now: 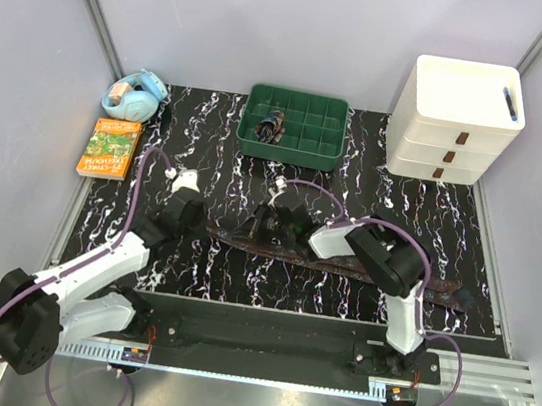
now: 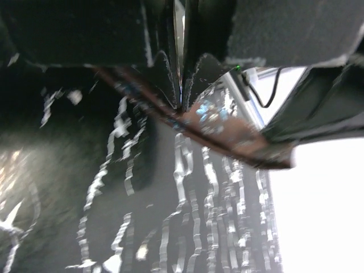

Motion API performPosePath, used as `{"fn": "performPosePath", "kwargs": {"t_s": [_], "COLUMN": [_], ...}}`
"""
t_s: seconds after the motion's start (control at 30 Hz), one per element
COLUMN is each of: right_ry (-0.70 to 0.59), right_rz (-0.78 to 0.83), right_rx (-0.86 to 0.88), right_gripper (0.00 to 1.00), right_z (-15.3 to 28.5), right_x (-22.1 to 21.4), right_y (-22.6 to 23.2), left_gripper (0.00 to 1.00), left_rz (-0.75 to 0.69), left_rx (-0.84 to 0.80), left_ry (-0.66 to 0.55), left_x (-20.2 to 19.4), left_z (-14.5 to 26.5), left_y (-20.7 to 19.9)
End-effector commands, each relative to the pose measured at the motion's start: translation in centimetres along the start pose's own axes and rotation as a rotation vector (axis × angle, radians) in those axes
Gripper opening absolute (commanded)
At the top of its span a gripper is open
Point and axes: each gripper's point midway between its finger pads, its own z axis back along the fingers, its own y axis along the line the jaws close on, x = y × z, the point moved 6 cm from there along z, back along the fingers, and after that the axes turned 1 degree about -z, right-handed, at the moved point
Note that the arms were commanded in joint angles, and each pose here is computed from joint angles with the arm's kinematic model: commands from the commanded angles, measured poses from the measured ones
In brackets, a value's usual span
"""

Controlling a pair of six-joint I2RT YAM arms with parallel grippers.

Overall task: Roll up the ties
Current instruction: Flatten out the tie at the center of the board.

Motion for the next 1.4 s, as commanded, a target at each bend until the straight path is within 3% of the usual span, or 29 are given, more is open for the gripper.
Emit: {"fn": "performPosePath", "kwargs": {"t_s": [0.0,0.47,0.87,1.17,1.37], "right_ry": [0.002,0.023,-0.137,-0.226,-0.224], "right_rz": [-0.006,0.011,0.038,0.058,0.057], "right_rx": [0.022,0.02,-0.06,-0.186,-0.204], "right_gripper": [0.1,0.09,0.1,0.11,0.12], "right_z": [-2.1,-3.5,7.5,14.8,16.2], "right_x": [0.0,-0.7,4.7,5.0,4.1], "right_y": [0.4,1.0,2.1,0.6,-0.1], "left_gripper": [0.0,0.0,0.0,0.0,0.0], "left_rz": [0.005,0.005,-0.115,-0.253,-0.3], "left_rx": [-0.036,-0.129,-0.101,-0.055,-0.025], "left_ry": [-0.057,-0.042,-0.007,0.003,0.057], "left_x": [1.6,1.6,1.0,-0.6,-2.7], "left_z": [0.7,0.6,-0.1,-0.2,-1.4], "left_y": [-0.7,-2.0,-5.1,-7.1,-7.0]}}
